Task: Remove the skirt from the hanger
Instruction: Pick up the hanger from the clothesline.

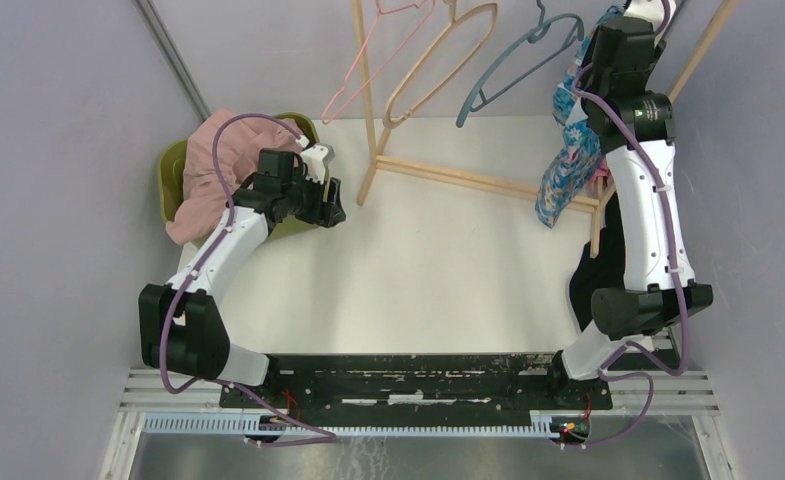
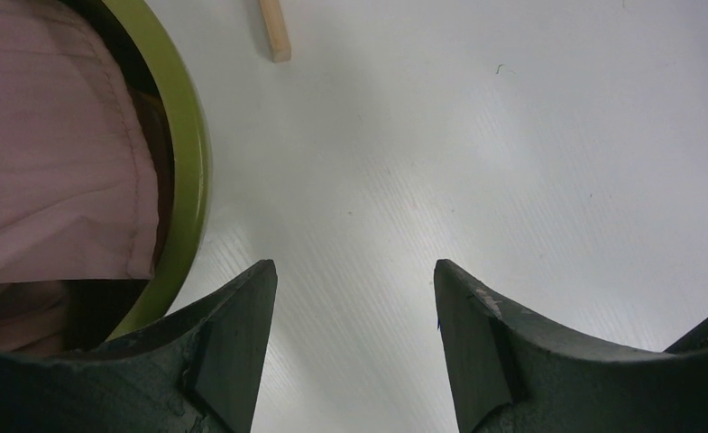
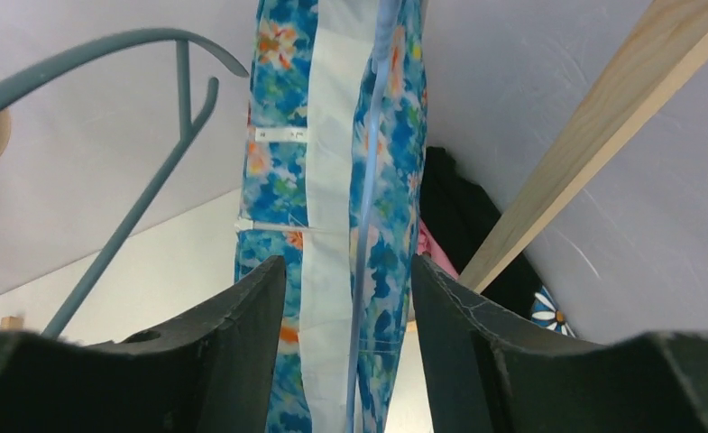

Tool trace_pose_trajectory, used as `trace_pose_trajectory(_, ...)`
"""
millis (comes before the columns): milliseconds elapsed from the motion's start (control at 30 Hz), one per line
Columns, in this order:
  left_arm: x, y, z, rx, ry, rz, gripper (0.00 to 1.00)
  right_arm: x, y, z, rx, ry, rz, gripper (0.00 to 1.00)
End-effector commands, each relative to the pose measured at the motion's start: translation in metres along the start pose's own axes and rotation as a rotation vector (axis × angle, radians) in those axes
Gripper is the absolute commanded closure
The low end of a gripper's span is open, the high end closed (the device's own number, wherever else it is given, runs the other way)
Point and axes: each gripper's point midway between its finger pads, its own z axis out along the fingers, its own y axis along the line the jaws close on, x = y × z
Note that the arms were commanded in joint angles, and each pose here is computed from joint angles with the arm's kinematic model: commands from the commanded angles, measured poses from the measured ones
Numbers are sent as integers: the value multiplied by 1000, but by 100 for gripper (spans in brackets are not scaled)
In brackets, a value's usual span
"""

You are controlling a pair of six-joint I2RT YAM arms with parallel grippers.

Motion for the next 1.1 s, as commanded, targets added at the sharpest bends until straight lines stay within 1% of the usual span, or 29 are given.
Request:
trace_pose_trajectory(0, -7, -2, -5, 1, -35, 53, 29, -17, -12, -16, 29, -6, 96, 41)
trace_pose_trajectory(100, -8, -3, -4, 7, -35, 52, 29, -19, -16, -16, 60, 10, 94, 45)
trace_pose_trajectory(133, -8, -3, -4, 11, -36, 52, 29, -17, -17, -15, 72, 19, 94, 48)
trace_pose_trajectory(167, -7, -4, -2, 16, -33, 49, 29, -15, -18, -14, 84, 29, 89, 49)
trace_pose_trajectory(300, -6, -4, -2, 18, -30, 49, 29, 0, -15, -4, 104, 74, 81, 44)
trace_pose_trajectory(367, -6, -4, -2, 18, -29, 50, 29, 6, -9, 1, 88, 88, 85, 58)
trace_pose_trajectory(400, -6, -4, -1, 18, -28, 49, 29, 8, -5, 4, 74, 93, 85, 62)
trace_pose_trajectory(433, -7, -4, -2, 17, -28, 49, 29, 10, -2, 5, 65, 101, 84, 64)
trace_pose_trajectory(500, -7, -4, -2, 14, -25, 52, 29, 14, 1, 9, 65, 118, 79, 64)
trace_pose_trajectory(567, -6, -2, -2, 7, -21, 53, 29, 16, 3, 10, 61, 128, 76, 68)
trace_pose_trajectory(600, -6, -2, -1, 7, -19, 53, 29, 17, 4, 10, 60, 129, 79, 73)
trace_pose_trajectory(667, -5, -1, 0, 6, -16, 52, 29, 15, 4, 10, 58, 125, 87, 91)
trace_pose_trajectory(700, -5, -1, 0, 6, -15, 52, 29, 15, 3, 11, 61, 121, 85, 97)
trace_pose_trajectory(733, -5, -1, 0, 5, -15, 52, 29, 13, 3, 10, 59, 116, 82, 99)
trace_pose_trajectory(900, -5, 0, 2, 6, -8, 50, 30, 6, 1, 2, 9, 52, 57, 99)
trace_pose_trajectory(1067, -2, 0, 5, 9, -2, 45, 29, -1, -15, -3, 54, 7, -20, 99)
